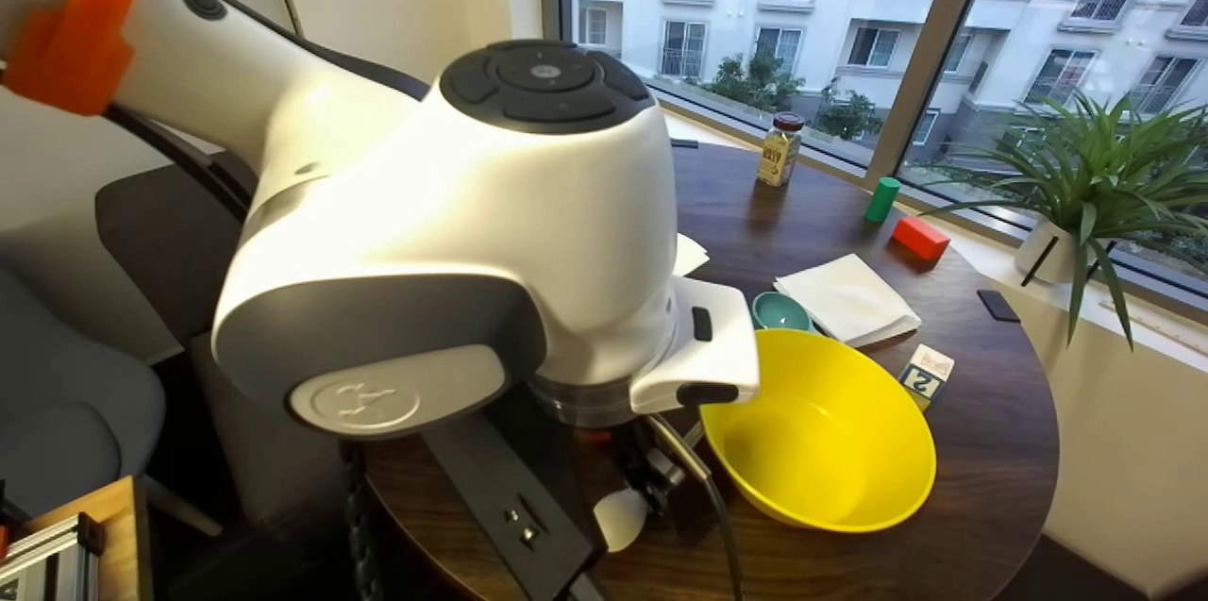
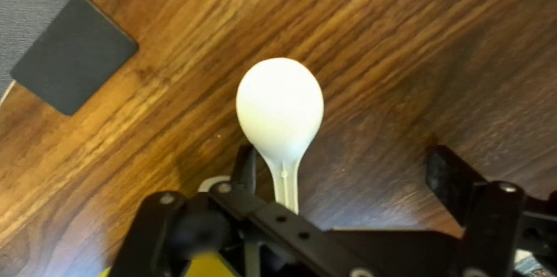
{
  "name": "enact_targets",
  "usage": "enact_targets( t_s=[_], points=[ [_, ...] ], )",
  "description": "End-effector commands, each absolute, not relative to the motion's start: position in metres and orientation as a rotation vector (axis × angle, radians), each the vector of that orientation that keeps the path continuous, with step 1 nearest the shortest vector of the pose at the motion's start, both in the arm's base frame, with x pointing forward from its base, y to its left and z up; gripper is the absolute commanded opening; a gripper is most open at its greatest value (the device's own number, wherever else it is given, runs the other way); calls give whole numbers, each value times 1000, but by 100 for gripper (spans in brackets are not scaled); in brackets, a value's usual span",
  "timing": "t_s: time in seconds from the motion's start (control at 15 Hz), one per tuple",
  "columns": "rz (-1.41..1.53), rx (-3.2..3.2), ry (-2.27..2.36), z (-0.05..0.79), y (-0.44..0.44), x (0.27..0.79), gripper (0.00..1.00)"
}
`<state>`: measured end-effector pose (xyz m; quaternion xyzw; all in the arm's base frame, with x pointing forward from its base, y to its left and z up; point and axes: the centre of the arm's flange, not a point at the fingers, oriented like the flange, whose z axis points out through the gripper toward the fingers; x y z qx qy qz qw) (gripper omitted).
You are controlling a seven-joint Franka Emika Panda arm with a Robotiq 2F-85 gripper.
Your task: Put the spoon and paper towel over the cup
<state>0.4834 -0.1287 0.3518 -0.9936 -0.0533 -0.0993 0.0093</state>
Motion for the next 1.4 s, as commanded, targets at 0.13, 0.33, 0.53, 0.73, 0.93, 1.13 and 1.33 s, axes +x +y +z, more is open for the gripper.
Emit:
enact_targets(
  t_s=[0.13,0.33,0.53,0.73,0.93,1.13,1.33],
  points=[
    [-241,-3076,-175,357,-125,482,66],
    [-256,-3092,-159,359,-133,484,86],
    [-279,-3106,-116,356,-139,489,98],
    [-301,-3110,-99,355,-142,493,69],
    [-307,-3112,-81,357,-142,493,53],
    [-310,-3133,-69,359,-142,494,29],
    [-304,-3132,-59,364,-139,492,7]
  ],
)
